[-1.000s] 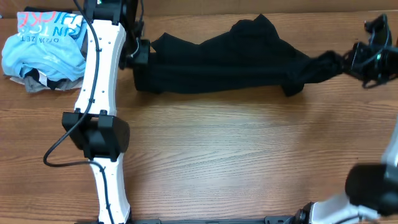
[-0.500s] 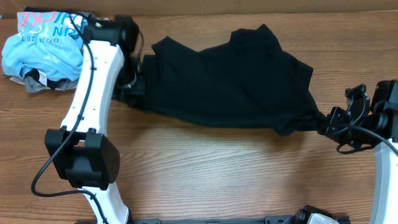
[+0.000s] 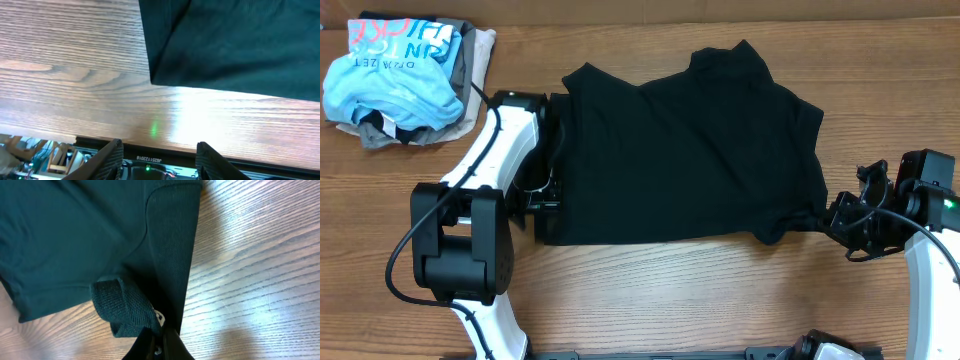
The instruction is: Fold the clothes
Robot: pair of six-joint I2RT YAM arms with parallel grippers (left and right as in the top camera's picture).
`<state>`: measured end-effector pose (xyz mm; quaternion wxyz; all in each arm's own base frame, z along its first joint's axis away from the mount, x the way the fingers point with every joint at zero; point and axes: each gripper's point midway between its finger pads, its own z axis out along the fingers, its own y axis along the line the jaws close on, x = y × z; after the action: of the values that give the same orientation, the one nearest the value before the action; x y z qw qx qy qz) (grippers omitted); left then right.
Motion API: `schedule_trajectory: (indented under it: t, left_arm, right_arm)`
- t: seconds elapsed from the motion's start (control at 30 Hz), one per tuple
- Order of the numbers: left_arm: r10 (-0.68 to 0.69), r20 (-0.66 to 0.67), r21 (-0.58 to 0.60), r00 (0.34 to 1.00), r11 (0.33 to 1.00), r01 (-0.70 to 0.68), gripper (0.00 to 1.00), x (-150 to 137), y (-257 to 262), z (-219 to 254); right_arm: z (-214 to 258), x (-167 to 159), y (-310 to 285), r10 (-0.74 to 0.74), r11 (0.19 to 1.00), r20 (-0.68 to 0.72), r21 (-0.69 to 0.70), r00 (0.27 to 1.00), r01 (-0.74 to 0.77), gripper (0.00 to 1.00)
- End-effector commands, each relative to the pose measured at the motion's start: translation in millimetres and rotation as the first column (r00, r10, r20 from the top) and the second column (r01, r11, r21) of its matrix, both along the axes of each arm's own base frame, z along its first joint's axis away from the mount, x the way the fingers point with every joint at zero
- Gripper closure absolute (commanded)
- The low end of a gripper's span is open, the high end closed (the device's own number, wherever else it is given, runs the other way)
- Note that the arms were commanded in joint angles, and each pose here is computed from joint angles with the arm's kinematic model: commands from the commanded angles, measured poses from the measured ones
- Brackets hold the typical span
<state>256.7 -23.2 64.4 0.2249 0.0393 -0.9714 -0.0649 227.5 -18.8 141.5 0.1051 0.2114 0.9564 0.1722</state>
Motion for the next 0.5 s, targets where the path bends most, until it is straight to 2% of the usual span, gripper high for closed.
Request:
schedule_trajectory:
  t: [0.0, 0.3, 0.4, 0.47]
  left_arm:
    - [-0.005, 0.018, 0.012, 1.0, 1.0, 0.005, 0.51, 3.4, 0.5, -2.7]
    - [-0.1, 0.19, -0.067, 0.977, 0.991, 0.115, 0.53, 44.3, -11.0, -19.9]
    - [-0.147, 0.271, -0.167, 0.951, 0.966, 0.197, 0.51, 59.5, -29.7, -33.0]
    - [-0.136, 0.303, -0.193, 0.943, 0.96, 0.201, 0.51, 64.5, -35.3, -40.5]
  right_arm:
    - [3.4, 4.2, -2.7, -0.017, 1.0, 0.026, -0.007, 1.0, 0.017, 0.96]
    - [5.2, 11.9, -5.6, -0.016, 1.0, 0.06, -0.019, 0.998, 0.017, 0.96]
    - [5.7, 14.3, -6.5, -0.015, 1.0, 0.07, -0.023, 0.997, 0.016, 0.95]
    - [6.2, 16.3, -7.3, -0.015, 1.0, 0.079, -0.026, 0.997, 0.017, 0.95]
